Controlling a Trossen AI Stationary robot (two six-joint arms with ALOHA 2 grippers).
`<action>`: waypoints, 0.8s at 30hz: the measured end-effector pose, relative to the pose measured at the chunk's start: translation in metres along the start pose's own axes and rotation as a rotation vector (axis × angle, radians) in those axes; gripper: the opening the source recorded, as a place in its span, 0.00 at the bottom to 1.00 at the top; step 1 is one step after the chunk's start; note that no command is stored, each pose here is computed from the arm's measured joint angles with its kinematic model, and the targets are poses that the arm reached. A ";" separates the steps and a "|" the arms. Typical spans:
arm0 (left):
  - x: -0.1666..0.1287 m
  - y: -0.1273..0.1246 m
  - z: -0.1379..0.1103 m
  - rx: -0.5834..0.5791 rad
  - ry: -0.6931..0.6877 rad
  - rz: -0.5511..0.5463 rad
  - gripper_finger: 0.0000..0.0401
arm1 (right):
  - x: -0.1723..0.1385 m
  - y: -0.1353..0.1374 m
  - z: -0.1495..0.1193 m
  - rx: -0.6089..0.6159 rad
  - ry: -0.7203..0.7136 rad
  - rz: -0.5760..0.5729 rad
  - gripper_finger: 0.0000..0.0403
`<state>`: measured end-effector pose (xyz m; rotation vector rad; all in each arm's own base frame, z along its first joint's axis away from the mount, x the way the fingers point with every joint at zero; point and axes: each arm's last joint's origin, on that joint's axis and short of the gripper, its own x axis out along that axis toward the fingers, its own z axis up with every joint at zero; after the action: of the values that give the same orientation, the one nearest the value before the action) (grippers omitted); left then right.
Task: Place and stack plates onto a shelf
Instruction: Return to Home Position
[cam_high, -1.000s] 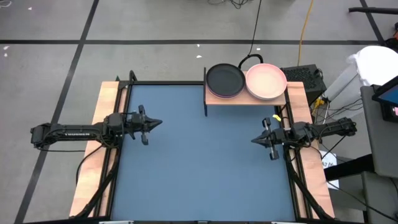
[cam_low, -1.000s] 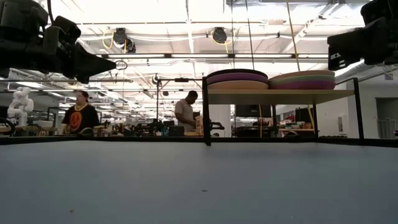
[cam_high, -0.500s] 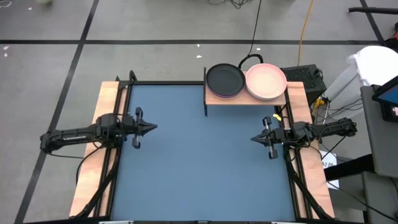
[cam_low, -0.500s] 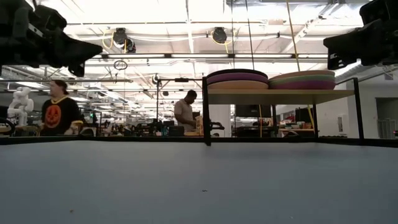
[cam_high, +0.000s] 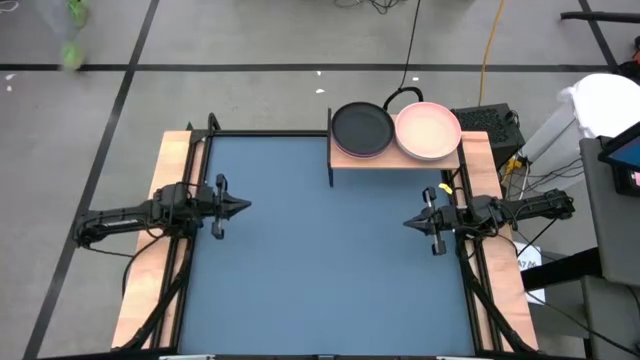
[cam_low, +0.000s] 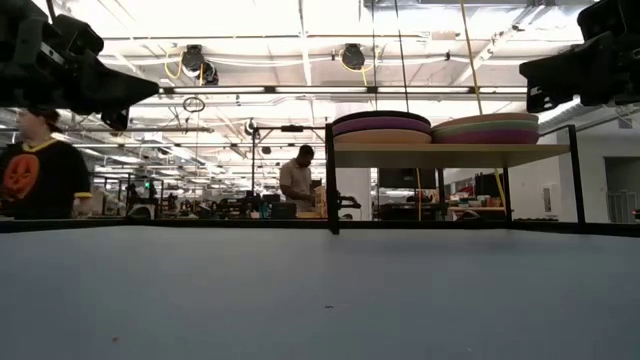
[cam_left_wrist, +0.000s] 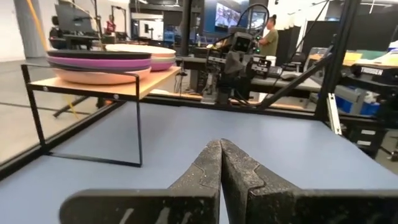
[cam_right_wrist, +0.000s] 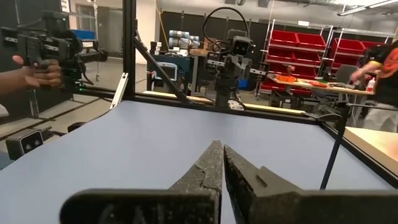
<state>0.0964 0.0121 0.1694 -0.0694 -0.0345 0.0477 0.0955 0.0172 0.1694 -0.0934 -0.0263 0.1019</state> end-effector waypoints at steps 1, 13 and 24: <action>0.000 -0.001 0.000 -0.005 0.003 -0.002 0.01 | 0.000 0.000 0.000 -0.001 0.001 0.000 0.00; 0.000 -0.017 -0.002 0.016 0.014 -0.070 0.01 | 0.000 0.000 0.000 0.058 0.000 0.003 0.00; -0.001 -0.022 -0.003 0.059 0.016 -0.109 0.01 | 0.000 0.000 0.000 -0.020 0.000 0.004 0.00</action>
<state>0.0969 -0.0095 0.1684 -0.0088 -0.0205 -0.0607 0.0955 0.0174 0.1694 -0.1138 -0.0276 0.1054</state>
